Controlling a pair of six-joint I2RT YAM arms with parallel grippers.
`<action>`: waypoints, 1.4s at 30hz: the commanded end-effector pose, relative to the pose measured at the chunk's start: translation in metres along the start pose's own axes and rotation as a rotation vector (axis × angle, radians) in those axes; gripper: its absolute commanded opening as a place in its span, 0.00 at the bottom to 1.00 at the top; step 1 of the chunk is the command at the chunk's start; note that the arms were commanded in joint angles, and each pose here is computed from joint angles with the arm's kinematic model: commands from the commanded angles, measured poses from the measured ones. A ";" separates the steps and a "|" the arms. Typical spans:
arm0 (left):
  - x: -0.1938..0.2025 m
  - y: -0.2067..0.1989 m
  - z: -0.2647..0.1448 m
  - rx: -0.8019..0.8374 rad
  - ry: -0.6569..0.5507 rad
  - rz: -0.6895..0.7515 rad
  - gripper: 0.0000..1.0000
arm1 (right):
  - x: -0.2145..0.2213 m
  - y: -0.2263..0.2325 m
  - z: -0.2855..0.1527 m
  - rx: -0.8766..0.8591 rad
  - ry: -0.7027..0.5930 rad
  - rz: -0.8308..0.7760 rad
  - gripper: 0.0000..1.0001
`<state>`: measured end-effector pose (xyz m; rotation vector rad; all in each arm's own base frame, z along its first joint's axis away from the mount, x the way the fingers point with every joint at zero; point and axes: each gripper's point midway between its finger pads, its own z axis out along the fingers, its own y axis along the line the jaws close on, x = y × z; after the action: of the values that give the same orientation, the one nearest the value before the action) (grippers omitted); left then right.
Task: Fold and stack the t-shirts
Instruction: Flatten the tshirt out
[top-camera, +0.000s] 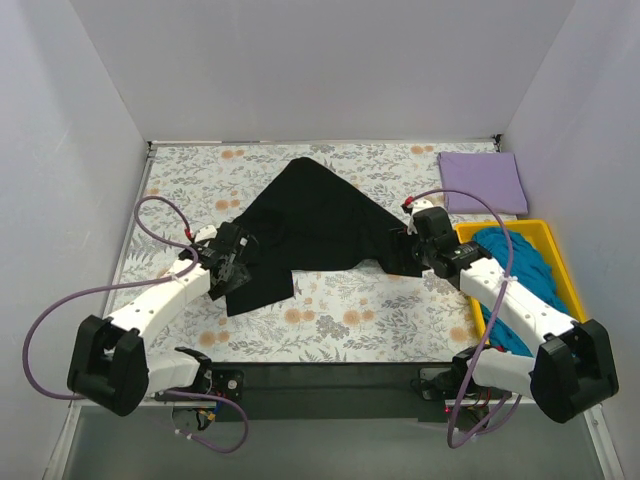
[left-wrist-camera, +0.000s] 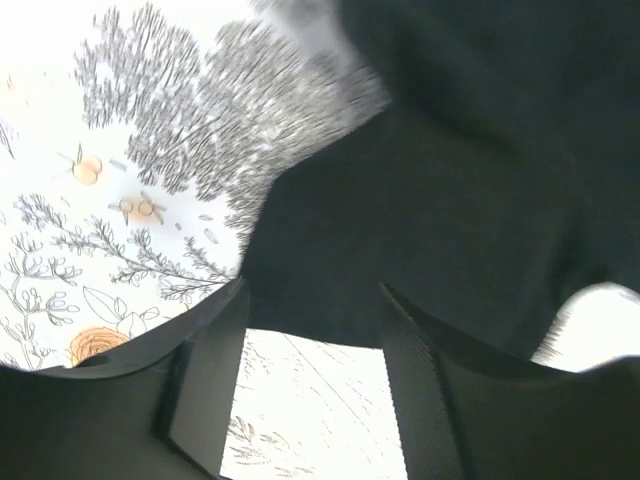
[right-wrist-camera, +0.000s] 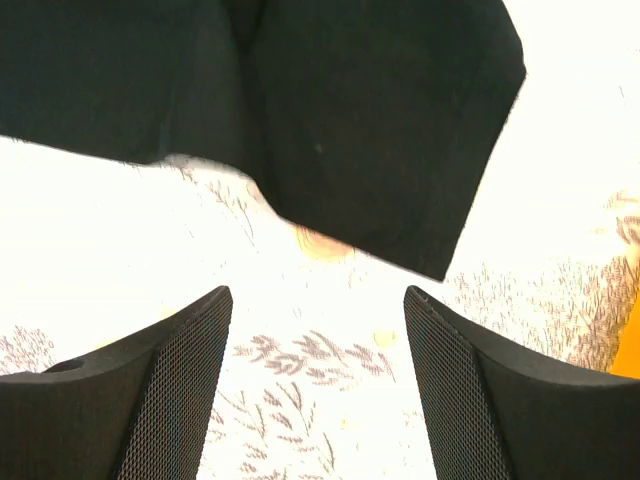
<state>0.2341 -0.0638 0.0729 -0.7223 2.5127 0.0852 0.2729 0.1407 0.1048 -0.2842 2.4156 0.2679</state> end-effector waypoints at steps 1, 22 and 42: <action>0.018 0.017 0.014 -0.103 0.035 -0.091 0.50 | 0.002 -0.006 -0.010 0.018 -0.046 0.032 0.76; 0.083 0.040 0.061 -0.198 0.238 0.033 0.31 | 0.027 -0.023 -0.003 0.053 0.003 0.049 0.74; -0.025 0.012 -0.006 -0.056 -0.071 -0.086 0.00 | 0.052 -0.062 0.024 0.197 0.098 0.192 0.65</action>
<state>0.2294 -0.0546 0.0549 -0.8279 2.5246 0.1419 0.2537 0.0844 0.0465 -0.0444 2.5841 0.1162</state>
